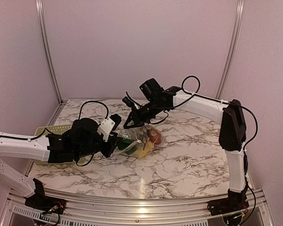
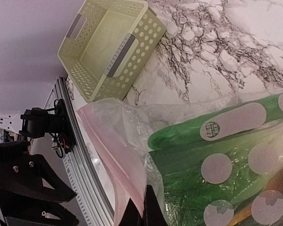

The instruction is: Open the zip-top bag and remove the fake food

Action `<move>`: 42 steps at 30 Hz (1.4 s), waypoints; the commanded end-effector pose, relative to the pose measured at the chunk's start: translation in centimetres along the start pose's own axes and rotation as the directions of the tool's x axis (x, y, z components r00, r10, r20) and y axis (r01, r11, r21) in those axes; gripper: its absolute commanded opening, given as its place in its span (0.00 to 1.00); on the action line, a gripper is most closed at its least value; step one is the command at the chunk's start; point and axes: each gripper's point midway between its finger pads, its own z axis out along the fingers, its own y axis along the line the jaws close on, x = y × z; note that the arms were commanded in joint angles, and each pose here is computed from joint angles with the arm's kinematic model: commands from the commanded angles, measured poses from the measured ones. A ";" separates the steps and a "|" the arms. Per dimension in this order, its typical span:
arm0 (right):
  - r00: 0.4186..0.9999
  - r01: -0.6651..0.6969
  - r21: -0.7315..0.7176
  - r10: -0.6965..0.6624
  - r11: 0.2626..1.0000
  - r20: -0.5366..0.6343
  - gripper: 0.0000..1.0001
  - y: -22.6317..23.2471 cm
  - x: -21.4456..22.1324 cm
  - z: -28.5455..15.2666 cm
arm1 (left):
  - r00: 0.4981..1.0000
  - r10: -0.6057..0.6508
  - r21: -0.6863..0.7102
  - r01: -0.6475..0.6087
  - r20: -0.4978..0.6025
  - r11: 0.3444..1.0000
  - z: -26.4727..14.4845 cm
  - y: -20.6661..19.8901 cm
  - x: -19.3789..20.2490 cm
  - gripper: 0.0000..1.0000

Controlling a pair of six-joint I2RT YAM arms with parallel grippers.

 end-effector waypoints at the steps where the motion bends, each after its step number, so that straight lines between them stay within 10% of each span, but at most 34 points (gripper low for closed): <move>1: 1.000 0.029 -0.019 -0.030 0.999 -0.008 0.00 1.2 0.3 -0.1 | 0.998 -0.001 -0.078 -0.004 -0.063 0.997 2.2 0.8 2.3 0.28; 11: 0.998 0.001 0.024 0.000 1.000 -0.057 0.00 -0.3 2.4 0.3 | 0.980 -0.092 -0.230 0.050 -0.178 0.972 3.9 4.3 9.2 0.26; 21: 0.995 -0.017 0.041 0.021 0.999 -0.100 0.00 -1.5 4.1 0.9 | 0.972 -0.042 -0.097 0.020 -0.229 0.995 6.6 1.8 12.2 0.29; 34: 0.999 0.032 -0.053 -0.031 0.998 0.008 0.00 0.6 0.5 1.2 | 0.991 -0.061 0.057 0.068 -0.119 0.996 4.6 -1.6 9.9 0.52; 42: 0.995 0.082 -0.109 -0.075 0.991 0.066 0.00 2.3 0.0 0.2 | 0.960 -0.257 -0.082 0.249 -0.109 0.965 4.5 2.1 11.6 0.41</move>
